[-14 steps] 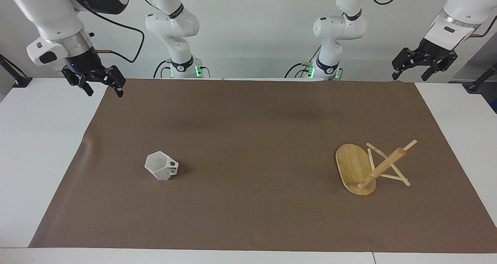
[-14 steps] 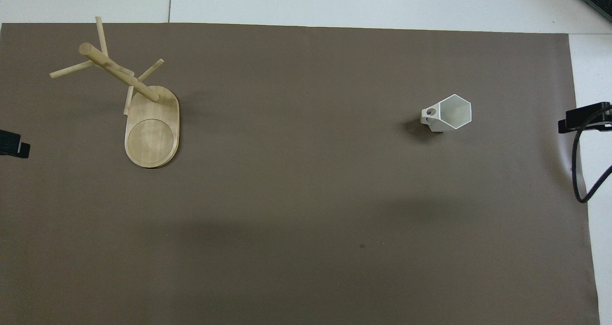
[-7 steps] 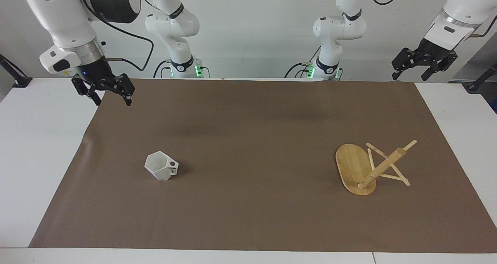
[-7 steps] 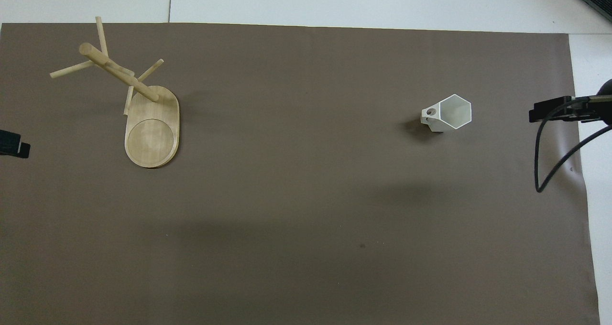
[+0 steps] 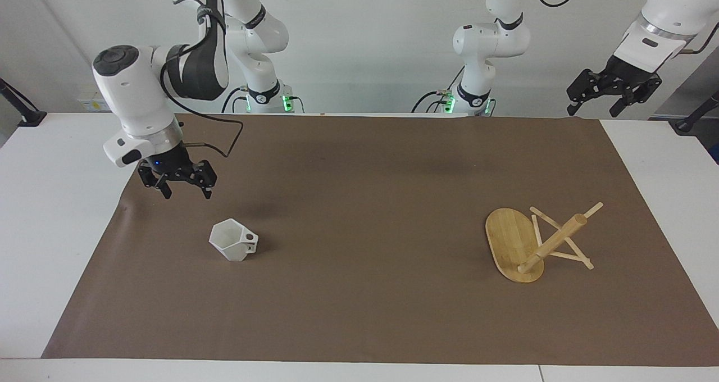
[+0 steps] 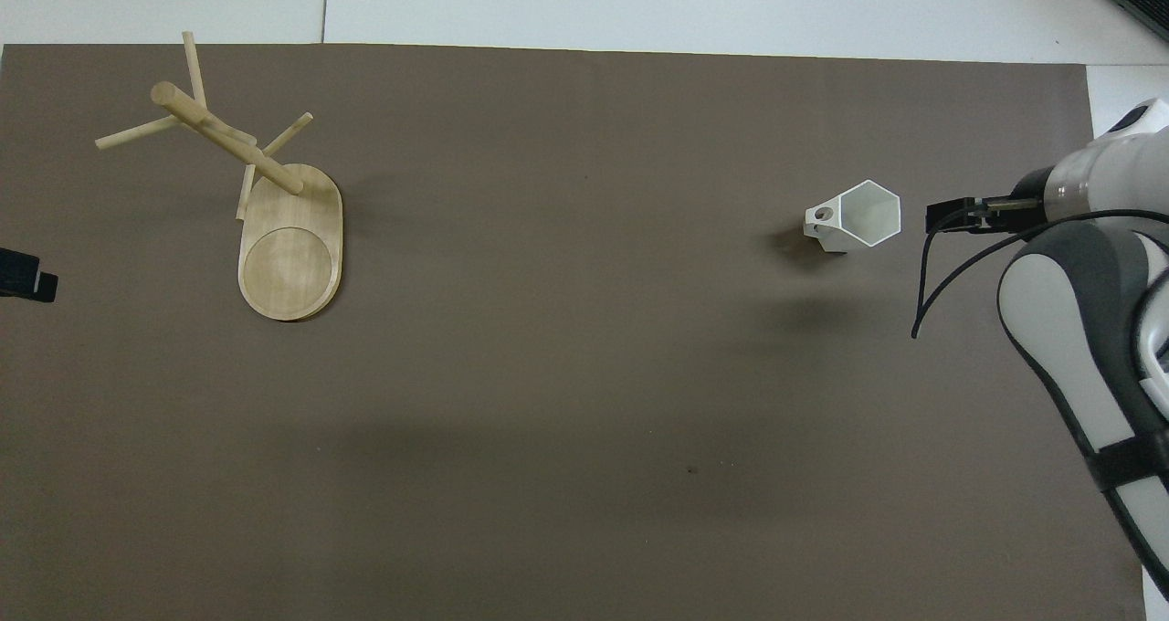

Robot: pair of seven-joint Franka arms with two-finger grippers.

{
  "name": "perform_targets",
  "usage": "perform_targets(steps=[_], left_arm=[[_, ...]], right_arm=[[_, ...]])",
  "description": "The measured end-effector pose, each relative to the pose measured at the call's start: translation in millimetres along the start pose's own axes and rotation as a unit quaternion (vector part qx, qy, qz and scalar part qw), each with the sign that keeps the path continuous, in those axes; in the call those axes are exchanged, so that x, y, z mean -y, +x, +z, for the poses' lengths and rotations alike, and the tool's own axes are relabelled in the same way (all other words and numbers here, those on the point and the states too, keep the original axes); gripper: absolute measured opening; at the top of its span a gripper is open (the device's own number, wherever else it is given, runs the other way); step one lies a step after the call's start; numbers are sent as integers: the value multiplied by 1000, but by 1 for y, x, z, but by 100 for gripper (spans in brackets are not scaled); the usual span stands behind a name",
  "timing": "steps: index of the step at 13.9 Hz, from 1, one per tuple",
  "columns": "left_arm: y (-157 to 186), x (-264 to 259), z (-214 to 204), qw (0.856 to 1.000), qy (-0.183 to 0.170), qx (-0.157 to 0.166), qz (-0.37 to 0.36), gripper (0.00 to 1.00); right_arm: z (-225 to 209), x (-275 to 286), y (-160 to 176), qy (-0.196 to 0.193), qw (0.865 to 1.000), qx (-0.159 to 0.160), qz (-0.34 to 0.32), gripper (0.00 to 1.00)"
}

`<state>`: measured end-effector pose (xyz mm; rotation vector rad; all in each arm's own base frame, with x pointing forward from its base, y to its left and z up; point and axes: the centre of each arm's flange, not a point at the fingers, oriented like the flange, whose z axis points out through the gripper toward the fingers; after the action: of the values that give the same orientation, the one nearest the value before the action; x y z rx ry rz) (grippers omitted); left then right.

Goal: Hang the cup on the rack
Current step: 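Reach the right gripper toward the white cup's rim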

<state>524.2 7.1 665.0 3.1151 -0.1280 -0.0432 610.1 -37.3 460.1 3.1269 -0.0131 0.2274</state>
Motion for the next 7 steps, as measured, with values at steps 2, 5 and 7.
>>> perform_targets(steps=[2,5,7], left_arm=[[0,0,0,1000,0,0,0,100],[0,0,0,1000,0,0,0,100],[0,0,0,1000,0,0,0,100]], right_arm=[[17,2,3,-1,1000,-1,1,100],[45,7,5,-2,1000,-14,8,100],[65,12,3,-2,1000,-20,14,100]])
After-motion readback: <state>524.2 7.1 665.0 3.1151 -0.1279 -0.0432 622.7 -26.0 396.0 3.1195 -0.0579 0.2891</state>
